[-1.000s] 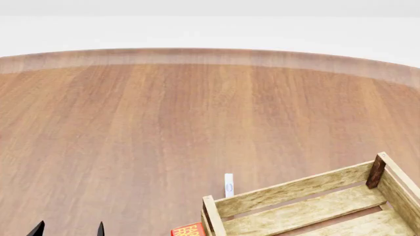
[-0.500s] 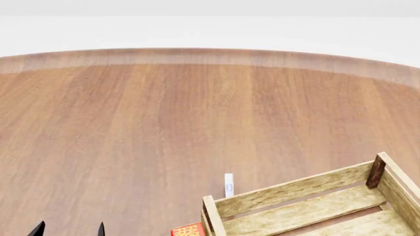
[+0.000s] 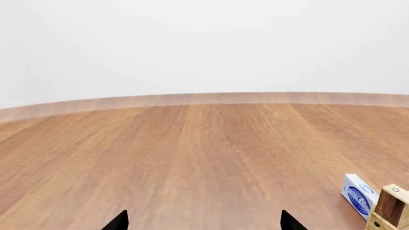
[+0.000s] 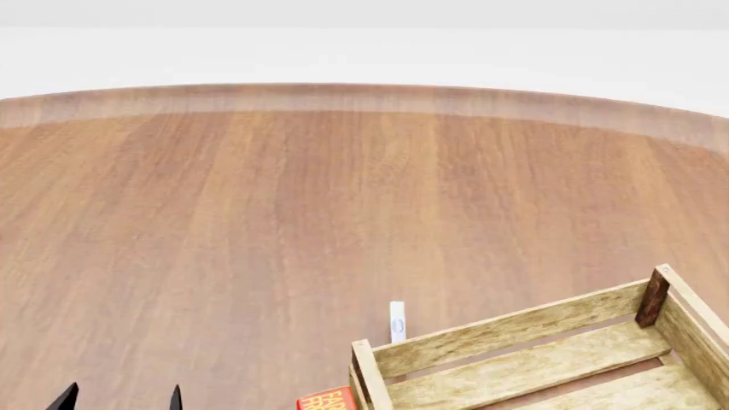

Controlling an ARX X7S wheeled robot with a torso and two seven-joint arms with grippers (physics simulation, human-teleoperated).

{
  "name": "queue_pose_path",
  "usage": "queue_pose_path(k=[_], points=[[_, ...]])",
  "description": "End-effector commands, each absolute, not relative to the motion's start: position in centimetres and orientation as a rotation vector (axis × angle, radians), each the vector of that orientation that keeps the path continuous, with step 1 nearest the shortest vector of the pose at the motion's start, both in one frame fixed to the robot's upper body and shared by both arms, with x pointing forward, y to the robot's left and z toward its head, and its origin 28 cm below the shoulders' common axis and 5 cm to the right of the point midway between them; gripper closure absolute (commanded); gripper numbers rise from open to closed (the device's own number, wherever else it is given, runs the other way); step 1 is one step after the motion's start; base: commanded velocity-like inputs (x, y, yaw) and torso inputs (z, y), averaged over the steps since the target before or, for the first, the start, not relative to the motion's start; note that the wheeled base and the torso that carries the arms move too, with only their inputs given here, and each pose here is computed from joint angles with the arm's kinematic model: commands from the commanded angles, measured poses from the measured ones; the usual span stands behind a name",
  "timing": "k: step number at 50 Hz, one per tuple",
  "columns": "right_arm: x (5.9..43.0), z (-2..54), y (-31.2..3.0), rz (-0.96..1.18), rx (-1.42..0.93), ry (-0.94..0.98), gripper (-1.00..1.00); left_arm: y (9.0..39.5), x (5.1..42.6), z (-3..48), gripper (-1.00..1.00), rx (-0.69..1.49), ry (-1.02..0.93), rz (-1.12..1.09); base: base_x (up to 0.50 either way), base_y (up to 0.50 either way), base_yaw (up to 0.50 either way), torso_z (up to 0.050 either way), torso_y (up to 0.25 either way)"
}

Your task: Pick up the tomato sauce, and put it in the wooden tray.

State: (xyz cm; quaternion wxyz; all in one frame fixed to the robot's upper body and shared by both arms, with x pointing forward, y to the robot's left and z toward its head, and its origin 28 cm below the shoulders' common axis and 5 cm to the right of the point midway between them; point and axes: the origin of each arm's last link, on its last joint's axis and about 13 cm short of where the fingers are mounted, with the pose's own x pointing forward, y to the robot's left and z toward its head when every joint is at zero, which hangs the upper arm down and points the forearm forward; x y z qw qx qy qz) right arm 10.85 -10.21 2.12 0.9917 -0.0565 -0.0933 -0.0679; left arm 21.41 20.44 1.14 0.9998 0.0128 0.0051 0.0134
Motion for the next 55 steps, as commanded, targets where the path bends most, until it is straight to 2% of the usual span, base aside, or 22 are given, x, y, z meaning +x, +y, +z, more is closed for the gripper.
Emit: queue_pose_path(k=[1,20,55], points=[[13.9,1.9,-10.5,-0.171,-0.160,-0.148,1.00,20.4,21.5,1.1,-1.00,0.025,0.010,0.027,0.00,0.00,0.00,0.000,0.000],[19.1,2.2,-11.1,-0.218,-0.145,-0.073,1.00,20.4,21.4,1.1,-1.00,0.023,0.011,0.027,0.00,0.00,0.00,0.000,0.001],[24.0,1.3,-11.2,-0.253,-0.162,0.029,1.00,20.4,21.4,1.1,-1.00,0.026,0.010,0.025,0.00,0.00,0.00,0.000,0.000]])
